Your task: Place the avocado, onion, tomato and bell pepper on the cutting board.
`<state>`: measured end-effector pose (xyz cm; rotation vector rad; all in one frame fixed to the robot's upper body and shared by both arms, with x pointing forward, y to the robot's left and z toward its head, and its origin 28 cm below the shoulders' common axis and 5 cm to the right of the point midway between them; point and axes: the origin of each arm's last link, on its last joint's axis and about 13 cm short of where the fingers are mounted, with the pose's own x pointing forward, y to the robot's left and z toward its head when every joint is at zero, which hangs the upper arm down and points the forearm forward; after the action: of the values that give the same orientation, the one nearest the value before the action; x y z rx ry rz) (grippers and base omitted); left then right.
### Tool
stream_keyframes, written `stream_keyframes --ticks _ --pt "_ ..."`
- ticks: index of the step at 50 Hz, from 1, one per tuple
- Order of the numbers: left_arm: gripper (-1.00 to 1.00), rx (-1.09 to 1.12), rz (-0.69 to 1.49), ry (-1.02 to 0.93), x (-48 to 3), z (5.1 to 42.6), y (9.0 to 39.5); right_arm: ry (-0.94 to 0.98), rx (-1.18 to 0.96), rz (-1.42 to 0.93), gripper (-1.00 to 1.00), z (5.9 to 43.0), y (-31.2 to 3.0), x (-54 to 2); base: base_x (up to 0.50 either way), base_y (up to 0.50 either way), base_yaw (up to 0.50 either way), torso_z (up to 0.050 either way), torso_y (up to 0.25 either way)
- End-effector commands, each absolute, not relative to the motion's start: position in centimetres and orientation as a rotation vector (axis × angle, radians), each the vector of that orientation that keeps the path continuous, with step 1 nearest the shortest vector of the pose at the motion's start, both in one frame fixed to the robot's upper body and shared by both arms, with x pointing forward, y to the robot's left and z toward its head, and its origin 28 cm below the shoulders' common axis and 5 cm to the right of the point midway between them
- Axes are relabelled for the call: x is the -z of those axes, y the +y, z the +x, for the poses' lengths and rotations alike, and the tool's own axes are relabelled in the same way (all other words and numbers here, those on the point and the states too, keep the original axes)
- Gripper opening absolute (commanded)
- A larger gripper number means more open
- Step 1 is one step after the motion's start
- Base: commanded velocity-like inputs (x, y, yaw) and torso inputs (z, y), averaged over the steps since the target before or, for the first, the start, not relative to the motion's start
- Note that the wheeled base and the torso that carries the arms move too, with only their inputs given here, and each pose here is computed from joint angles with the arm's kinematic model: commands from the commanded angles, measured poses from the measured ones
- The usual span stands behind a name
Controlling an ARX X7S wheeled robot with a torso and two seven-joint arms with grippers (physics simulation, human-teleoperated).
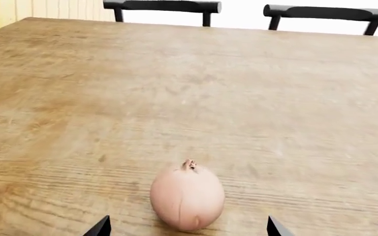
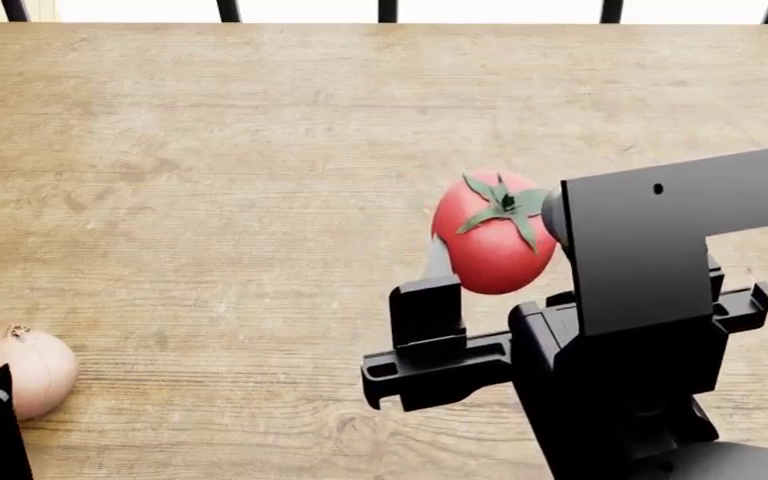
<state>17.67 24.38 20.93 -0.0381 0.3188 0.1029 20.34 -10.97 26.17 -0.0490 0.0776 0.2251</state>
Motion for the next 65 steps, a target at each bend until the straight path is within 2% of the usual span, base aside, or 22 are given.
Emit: stream_keyframes --ticks 1,41,65 --pt "1.00 -0.066 -0.063 0.330 -20.0 21.0 24.2 0.028 -0.263 -0.047 -1.00 20.2 -10.7 -26.5 0.00 0.00 0.00 0.000 0.000" --pt "1.00 -0.095 -0.057 0.426 -16.6 25.8 25.0 0.019 -0.260 -0.032 -1.00 18.7 -10.6 -27.3 0.00 0.00 0.00 0.000 0.000" --pt "1.00 -0.085 -0.068 0.450 -15.6 26.1 25.0 0.029 -0.257 -0.027 -1.00 18.3 -10.6 -27.2 0.00 0.00 0.00 0.000 0.000"
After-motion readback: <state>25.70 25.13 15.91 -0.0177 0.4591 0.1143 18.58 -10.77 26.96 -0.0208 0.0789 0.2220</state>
